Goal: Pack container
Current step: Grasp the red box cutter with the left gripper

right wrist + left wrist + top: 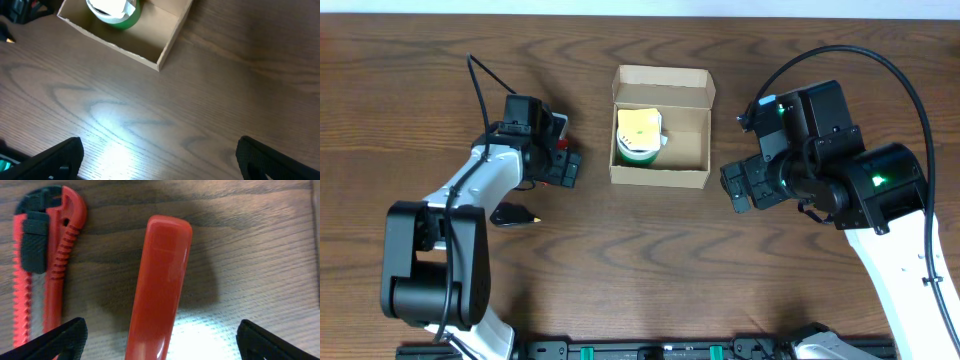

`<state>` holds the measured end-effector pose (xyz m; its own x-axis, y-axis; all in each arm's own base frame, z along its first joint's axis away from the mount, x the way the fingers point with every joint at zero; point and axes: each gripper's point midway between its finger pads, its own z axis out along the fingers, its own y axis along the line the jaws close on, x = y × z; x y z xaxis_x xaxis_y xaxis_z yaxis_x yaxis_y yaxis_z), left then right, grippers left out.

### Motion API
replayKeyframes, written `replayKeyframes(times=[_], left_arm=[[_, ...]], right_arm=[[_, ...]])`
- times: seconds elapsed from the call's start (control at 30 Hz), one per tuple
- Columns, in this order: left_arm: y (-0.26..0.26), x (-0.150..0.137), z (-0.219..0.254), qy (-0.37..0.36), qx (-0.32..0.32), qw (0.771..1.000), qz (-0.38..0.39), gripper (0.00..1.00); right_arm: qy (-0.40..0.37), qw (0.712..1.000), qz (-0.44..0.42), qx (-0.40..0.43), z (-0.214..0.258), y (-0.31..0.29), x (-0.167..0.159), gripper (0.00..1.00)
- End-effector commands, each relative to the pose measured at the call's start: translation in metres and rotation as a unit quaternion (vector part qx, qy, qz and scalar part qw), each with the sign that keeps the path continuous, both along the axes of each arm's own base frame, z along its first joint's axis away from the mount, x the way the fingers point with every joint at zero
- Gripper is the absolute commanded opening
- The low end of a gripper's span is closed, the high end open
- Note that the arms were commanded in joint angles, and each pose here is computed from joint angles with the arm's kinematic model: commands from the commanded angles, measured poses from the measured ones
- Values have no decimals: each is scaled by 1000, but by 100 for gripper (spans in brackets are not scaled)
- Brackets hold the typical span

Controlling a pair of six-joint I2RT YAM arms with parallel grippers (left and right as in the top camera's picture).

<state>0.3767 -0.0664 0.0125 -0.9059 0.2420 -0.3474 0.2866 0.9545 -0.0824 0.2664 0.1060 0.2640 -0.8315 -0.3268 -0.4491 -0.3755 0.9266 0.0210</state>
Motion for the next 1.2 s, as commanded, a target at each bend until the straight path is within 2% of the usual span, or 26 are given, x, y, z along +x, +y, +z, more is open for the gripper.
replayKeyframes(times=[0.0, 0.03, 0.07, 0.17, 0.5, 0.83, 1.03, 1.17], left_arm=[[1, 7, -3, -4, 7, 1000, 0, 100], [1, 7, -4, -4, 6, 1000, -1, 100], [1, 8, -5, -4, 5, 1000, -1, 94], [0, 8, -7, -3, 5, 1000, -1, 84], [2, 8, -19, 5, 10, 1000, 0, 69], [2, 8, -19, 6, 9, 1000, 3, 29], [1, 13, -14, 7, -4, 999, 40, 6], [0, 24, 6, -2, -14, 998, 63, 6]], right_arm=[[0, 1000, 0, -2, 0, -1, 0, 99], [0, 1000, 0, -2, 0, -1, 0, 99], [0, 1000, 0, -3, 0, -1, 0, 99], [0, 1000, 0, -3, 0, -1, 0, 99], [0, 1000, 0, -3, 0, -1, 0, 99], [0, 1000, 0, -3, 0, -1, 0, 99], [0, 1000, 0, -3, 0, -1, 0, 99], [0, 1000, 0, -3, 0, -1, 0, 99]])
